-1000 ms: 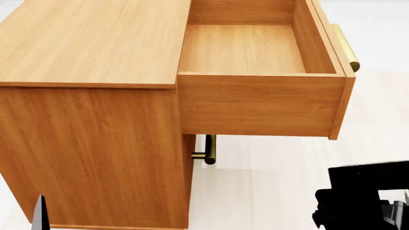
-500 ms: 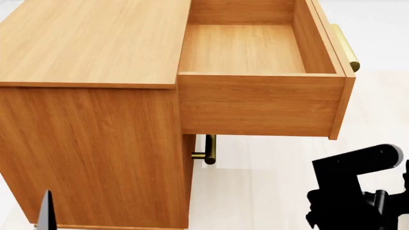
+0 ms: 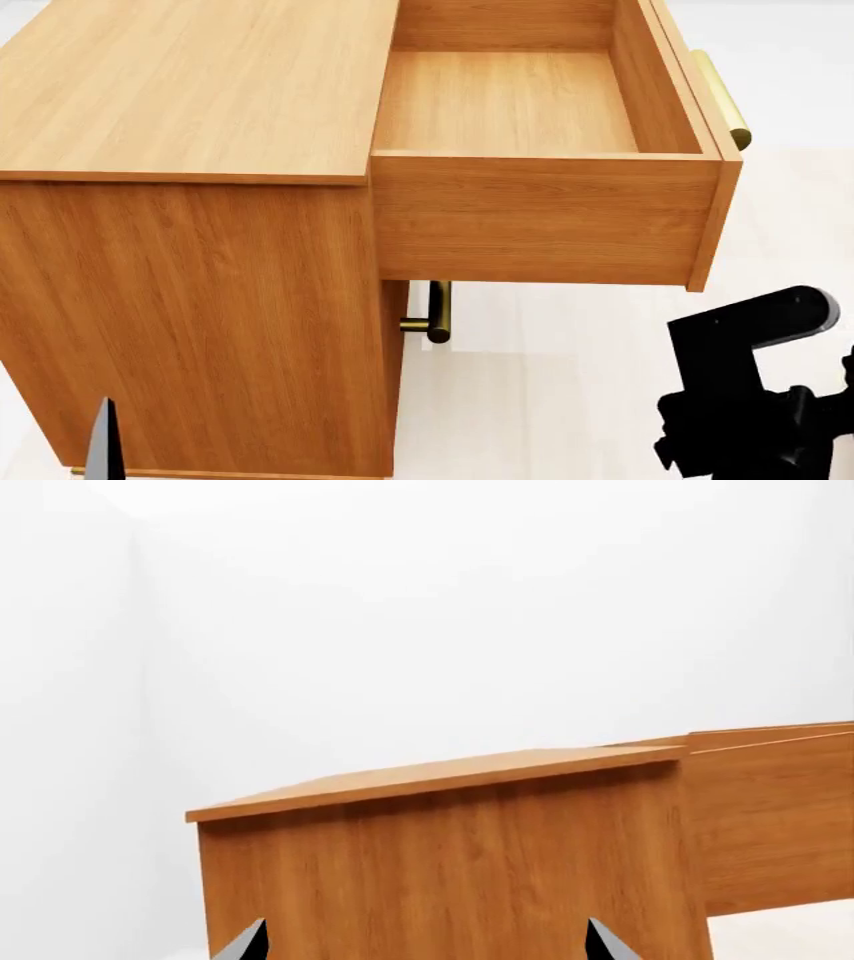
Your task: Put the bowl on top of the cabinet.
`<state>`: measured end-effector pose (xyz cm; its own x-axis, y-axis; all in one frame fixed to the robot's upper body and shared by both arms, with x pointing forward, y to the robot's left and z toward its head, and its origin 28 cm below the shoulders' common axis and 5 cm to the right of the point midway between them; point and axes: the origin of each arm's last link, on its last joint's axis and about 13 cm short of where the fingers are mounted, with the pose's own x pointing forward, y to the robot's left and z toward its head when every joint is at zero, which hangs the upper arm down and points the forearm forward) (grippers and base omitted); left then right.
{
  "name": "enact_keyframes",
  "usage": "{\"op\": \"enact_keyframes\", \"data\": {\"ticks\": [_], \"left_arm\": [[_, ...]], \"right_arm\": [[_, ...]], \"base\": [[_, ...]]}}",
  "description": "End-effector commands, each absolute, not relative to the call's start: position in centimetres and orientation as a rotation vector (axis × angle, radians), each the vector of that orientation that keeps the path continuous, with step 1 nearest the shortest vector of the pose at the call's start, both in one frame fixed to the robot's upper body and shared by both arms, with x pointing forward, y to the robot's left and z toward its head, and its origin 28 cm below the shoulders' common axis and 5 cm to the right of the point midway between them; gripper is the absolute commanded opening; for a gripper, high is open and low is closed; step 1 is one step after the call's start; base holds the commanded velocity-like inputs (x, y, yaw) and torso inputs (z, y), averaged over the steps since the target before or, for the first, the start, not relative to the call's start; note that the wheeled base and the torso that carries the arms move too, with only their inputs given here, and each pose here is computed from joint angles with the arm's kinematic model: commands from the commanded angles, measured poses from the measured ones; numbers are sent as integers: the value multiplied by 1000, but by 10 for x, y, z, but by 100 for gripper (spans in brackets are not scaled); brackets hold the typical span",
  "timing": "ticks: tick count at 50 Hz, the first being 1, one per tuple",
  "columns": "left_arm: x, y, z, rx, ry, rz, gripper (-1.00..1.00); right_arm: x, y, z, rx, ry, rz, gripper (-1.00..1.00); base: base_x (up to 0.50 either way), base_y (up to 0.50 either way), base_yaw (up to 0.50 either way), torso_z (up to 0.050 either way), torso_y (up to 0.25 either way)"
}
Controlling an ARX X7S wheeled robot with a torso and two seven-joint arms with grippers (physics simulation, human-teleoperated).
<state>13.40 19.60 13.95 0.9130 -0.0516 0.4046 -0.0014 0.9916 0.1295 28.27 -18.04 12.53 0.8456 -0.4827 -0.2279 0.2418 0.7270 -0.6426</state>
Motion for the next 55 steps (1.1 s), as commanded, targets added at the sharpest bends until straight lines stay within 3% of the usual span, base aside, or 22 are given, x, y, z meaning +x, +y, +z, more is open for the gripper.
{"op": "enact_keyframes", "data": {"ticks": [1,55], "left_arm": [[134,196,138,130,-418,-28,100],[144,195,139,128,-415,-45,100]], "right_arm": [[291,-188,112,-636,464,-425,100],[331,-207,95,-644,614,-484,100]], "base": [[0,0,0,0,0],[0,0,0,0,0]]}}
